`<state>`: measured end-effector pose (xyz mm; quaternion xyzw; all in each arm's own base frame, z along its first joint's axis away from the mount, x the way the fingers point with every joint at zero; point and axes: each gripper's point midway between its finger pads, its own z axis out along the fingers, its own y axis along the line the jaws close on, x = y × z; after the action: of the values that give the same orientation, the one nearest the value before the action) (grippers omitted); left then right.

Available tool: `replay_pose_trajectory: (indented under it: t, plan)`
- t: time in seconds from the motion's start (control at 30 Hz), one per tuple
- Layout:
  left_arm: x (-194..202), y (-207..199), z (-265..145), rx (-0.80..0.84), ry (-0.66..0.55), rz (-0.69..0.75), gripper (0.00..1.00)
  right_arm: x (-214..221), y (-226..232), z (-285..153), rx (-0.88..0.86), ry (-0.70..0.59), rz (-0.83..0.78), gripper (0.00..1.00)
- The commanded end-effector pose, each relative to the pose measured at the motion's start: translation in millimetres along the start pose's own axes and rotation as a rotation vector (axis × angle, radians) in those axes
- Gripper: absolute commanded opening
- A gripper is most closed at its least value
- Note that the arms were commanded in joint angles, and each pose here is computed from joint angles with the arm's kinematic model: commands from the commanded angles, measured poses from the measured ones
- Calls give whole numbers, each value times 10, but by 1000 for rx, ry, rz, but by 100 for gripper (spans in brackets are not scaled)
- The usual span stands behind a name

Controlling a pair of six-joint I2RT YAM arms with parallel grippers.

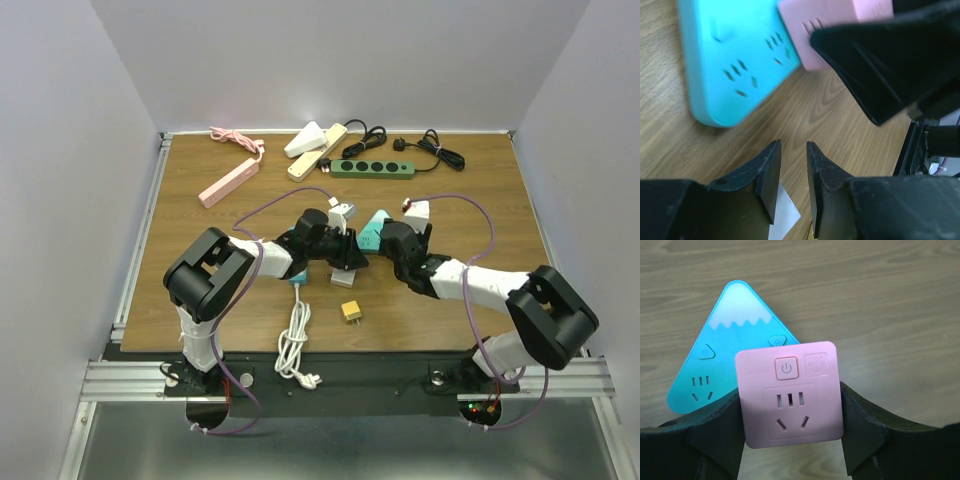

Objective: Insert the plug

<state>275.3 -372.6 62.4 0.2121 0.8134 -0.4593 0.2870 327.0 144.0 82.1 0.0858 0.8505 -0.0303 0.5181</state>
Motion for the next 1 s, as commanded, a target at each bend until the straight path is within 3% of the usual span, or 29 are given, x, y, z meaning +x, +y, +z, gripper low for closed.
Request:
replay_pose_trajectory:
  t: [0.0, 0.2, 0.37, 0.53, 0.63, 0.7, 0.8, 0.97]
  plan:
    - [-157, -162, -45, 43, -38, 61, 37, -179, 402, 180, -187, -13, -41, 10]
    - [-365, -120, -89, 0, -74, 100, 37, -253, 431, 335, -189, -14, -130, 9]
    - [-597, 56, -138, -59, -113, 99, 37, -40, 450, 505, -186, 55, -168, 6]
    - [-1042, 295, -280, -151, -226, 103, 37, 83, 495, 611, -182, 93, -181, 5]
    - [-1217, 386, -309, -189, -267, 115, 44, 86, 506, 627, -184, 99, -177, 5]
    - [-1311, 453, -281, -198, -279, 115, 57, 62, 540, 626, -193, 101, -171, 5]
    - [-1420, 588, -254, -216, -298, 107, 67, 49, 566, 629, -200, 107, -169, 5]
    - [-1450, 690, -146, -199, -291, 107, 70, 56, 571, 639, -201, 119, -172, 4]
